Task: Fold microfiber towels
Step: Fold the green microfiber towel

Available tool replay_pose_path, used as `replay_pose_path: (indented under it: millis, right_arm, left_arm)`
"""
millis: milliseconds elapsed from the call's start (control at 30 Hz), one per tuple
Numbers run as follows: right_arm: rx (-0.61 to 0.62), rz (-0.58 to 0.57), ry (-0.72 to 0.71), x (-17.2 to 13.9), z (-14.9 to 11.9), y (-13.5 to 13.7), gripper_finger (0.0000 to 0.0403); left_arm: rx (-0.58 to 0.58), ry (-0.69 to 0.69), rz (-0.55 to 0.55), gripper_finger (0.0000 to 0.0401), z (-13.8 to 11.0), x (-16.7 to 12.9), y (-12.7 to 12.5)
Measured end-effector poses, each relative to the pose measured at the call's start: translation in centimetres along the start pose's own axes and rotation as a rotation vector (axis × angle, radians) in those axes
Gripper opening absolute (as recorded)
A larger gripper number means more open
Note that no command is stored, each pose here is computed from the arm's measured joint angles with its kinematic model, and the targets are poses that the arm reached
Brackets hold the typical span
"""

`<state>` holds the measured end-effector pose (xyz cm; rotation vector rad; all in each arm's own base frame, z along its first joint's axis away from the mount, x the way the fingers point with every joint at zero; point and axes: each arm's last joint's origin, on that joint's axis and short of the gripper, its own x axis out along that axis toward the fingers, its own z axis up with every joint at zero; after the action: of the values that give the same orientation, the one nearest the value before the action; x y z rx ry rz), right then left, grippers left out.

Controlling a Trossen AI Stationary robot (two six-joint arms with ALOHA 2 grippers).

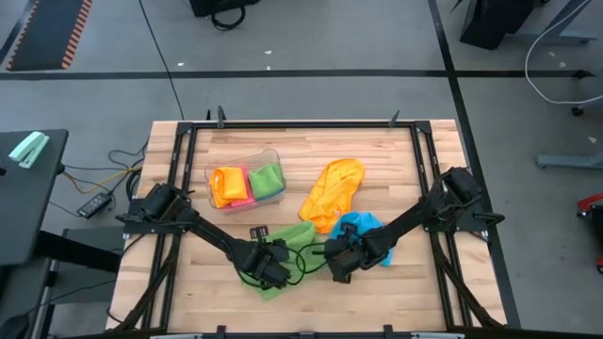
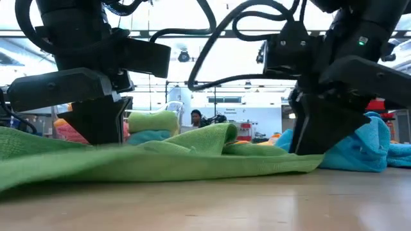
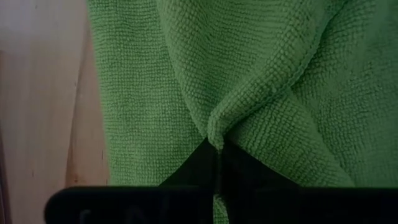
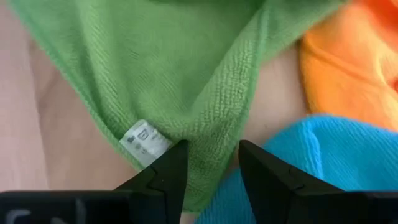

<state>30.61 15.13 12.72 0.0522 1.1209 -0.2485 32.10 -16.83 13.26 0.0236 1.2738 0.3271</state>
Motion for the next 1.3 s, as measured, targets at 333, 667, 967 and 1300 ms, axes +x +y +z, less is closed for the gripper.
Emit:
replay_pose_path:
  millis: [333, 667, 967, 1300]
  right_arm:
    - [-0.037, 0.118, 0.093, -1.2, -1.8, 2.0, 0.0152]
    - [-0.089, 0.109, 0.116, -2.3, -1.5, 2.8, 0.0152]
    - [-0.116, 0.025, 0.087, -2.9, -1.0, 2.6, 0.0152]
    - [-0.165, -0.004, 0.062, -2.9, -0.9, 2.5, 0.0152]
  left_arm:
    - [0.0, 0.002, 0.001, 0.0028, 0.0, 0.0, 0.0]
    - [0.001, 0.002, 0.0, 0.0034, 0.0, 0.1, 0.0]
    - [0.001, 0.002, 0.0, 0.0026, 0.0, 0.1, 0.0]
    - [0.001, 0.002, -0.001, 0.0032, 0.0, 0.1, 0.0]
